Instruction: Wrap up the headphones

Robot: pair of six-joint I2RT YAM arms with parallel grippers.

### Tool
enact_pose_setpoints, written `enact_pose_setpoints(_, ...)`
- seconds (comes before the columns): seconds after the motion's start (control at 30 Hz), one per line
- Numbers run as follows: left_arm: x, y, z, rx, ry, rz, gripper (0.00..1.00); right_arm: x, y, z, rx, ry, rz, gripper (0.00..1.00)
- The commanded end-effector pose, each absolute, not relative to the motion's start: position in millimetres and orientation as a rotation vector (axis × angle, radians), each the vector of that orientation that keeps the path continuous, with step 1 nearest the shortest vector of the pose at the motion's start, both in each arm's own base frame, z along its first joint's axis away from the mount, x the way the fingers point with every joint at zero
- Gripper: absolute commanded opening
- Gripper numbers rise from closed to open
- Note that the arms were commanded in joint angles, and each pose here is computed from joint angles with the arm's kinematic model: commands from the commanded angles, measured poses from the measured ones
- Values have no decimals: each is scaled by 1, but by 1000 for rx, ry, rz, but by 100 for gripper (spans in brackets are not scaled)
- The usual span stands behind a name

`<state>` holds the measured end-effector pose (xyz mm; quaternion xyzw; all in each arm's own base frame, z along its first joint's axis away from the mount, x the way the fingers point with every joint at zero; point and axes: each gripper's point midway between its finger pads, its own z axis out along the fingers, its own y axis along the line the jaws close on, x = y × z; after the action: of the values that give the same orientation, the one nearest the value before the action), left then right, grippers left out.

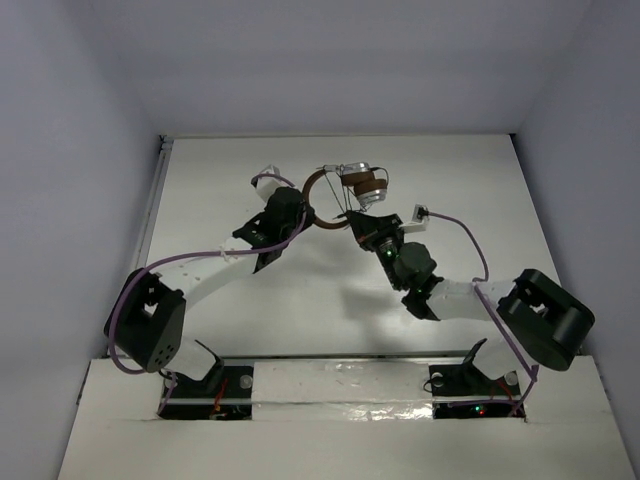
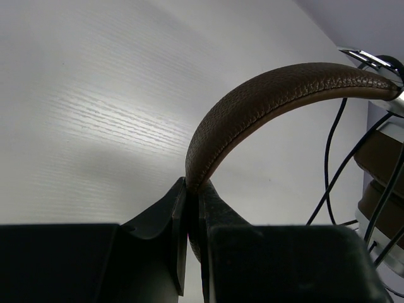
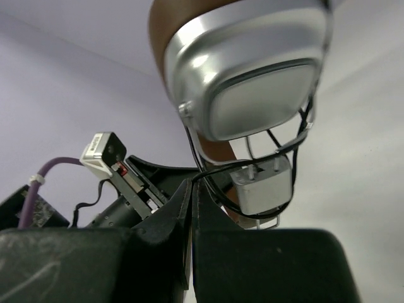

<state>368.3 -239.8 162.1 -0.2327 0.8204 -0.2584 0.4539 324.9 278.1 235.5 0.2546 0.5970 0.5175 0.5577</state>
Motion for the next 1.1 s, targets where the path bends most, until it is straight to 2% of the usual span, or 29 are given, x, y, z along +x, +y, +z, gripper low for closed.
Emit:
enact_pose_setpoints(0.0,380,-254,205,-586,1918,-726,0,335,279,251,602,1344,1123,1)
enact_pose_setpoints(0.43,381,-261,206,-546,1944,-732,0,336,321,217,460,1483,918,4)
enact_pose_setpoints(0.53,382,-264,204,-528,1968,-718,0,338,328,209,424,1534,857,14)
enact_pose_setpoints(0.57,383,-265,204,-515,1979,-712,0,338,326,203,428,1555,838,27)
enact_pose_setpoints(0.67,384,-274,203,-475,2010,-726,0,334,327,197,419,1586,818,42)
enact_pose_setpoints(0.7,388,-272,201,-474,2016,-722,0,331,329,195,404,1598,803,44)
enact_pose_setpoints(0.77,391,-273,197,-457,2043,-724,0,332,324,193,413,1614,741,44)
enact_pose_setpoints(0.83,394,-273,194,-454,2054,-723,0,331,319,195,429,1612,697,38)
enact_pose_setpoints(0.87,394,-274,193,-452,2059,-727,0,334,313,195,453,1611,652,32)
enact_pose_setpoints(0.9,394,-275,192,-451,2061,-730,0,335,313,196,456,1608,648,31)
enact_pose_setpoints(1.0,393,-278,190,-439,2071,-744,0,331,320,205,419,1604,701,32)
enact_pose_setpoints(1.07,399,-274,190,-442,2078,-755,0,322,332,207,380,1631,795,38)
